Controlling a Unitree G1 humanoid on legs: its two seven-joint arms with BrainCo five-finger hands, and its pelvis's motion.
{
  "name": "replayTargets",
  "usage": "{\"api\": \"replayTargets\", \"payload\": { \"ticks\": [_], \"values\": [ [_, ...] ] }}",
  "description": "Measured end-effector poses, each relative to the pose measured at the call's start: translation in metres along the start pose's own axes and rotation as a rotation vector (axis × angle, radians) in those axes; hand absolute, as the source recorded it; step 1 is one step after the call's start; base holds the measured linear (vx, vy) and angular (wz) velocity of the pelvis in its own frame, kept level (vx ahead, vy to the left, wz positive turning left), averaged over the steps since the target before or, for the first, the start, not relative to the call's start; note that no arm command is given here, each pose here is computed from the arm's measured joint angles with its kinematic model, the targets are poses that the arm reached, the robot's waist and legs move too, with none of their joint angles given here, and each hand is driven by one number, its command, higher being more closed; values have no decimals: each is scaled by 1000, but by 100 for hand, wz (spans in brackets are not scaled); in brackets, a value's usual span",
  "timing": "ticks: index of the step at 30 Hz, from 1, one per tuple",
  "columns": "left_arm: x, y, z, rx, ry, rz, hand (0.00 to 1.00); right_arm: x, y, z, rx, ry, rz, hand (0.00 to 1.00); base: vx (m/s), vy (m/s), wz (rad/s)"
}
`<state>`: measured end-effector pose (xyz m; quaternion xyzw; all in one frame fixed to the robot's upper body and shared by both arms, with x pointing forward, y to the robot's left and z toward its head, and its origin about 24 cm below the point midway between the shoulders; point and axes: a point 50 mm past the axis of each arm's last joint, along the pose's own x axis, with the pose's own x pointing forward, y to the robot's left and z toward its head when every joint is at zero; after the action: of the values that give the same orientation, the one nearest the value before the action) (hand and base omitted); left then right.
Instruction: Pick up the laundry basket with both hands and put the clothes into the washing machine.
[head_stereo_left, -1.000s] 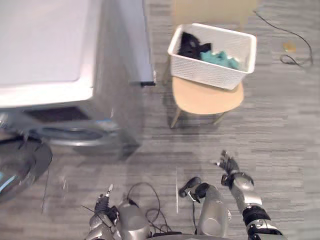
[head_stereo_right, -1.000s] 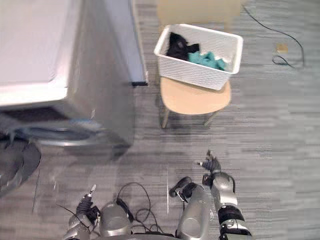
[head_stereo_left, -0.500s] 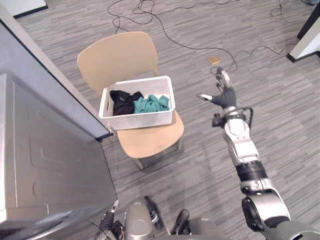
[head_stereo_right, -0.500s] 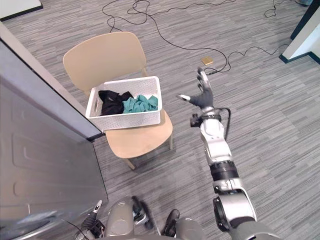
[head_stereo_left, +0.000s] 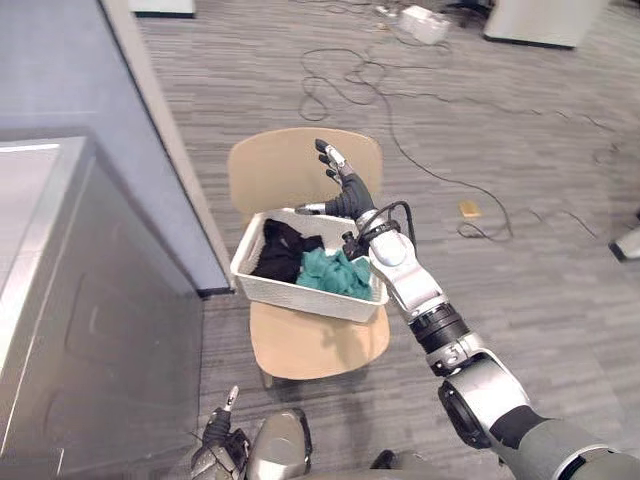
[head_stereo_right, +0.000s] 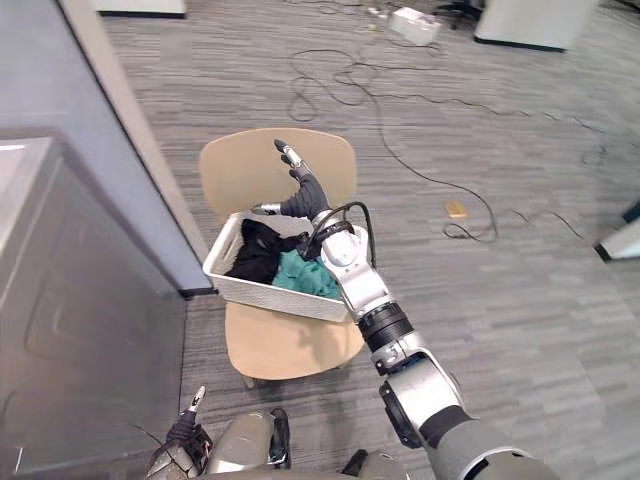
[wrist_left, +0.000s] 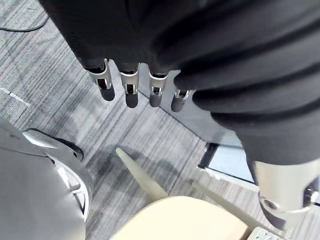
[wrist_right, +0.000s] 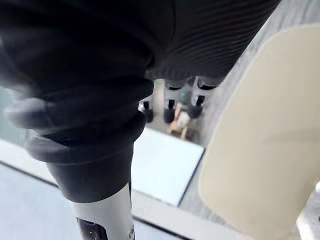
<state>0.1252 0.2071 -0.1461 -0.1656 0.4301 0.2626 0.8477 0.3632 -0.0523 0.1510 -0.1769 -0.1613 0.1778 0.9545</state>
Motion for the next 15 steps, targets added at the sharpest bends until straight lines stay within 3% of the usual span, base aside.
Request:
{"api": "replayTargets", "payload": {
  "ticks": [4,8,11,15],
  "values": [
    [5,0,16,57,-37,-7,0,-12,-32,-46,-192,226,-13,0,176,-232,168],
    [8,-5,32,51,-82,-18,0,-12,-39,-52,-219,264,-17,0,131,-375,133],
    [7,-5,30,30,-79,-17,0,-10,-51,-57,-253,317,-25,0,20,-305,69],
    [8,-4,34,-33,-85,-3,0,9,-84,-37,-304,328,-100,0,-7,-68,0]
  ]
}}
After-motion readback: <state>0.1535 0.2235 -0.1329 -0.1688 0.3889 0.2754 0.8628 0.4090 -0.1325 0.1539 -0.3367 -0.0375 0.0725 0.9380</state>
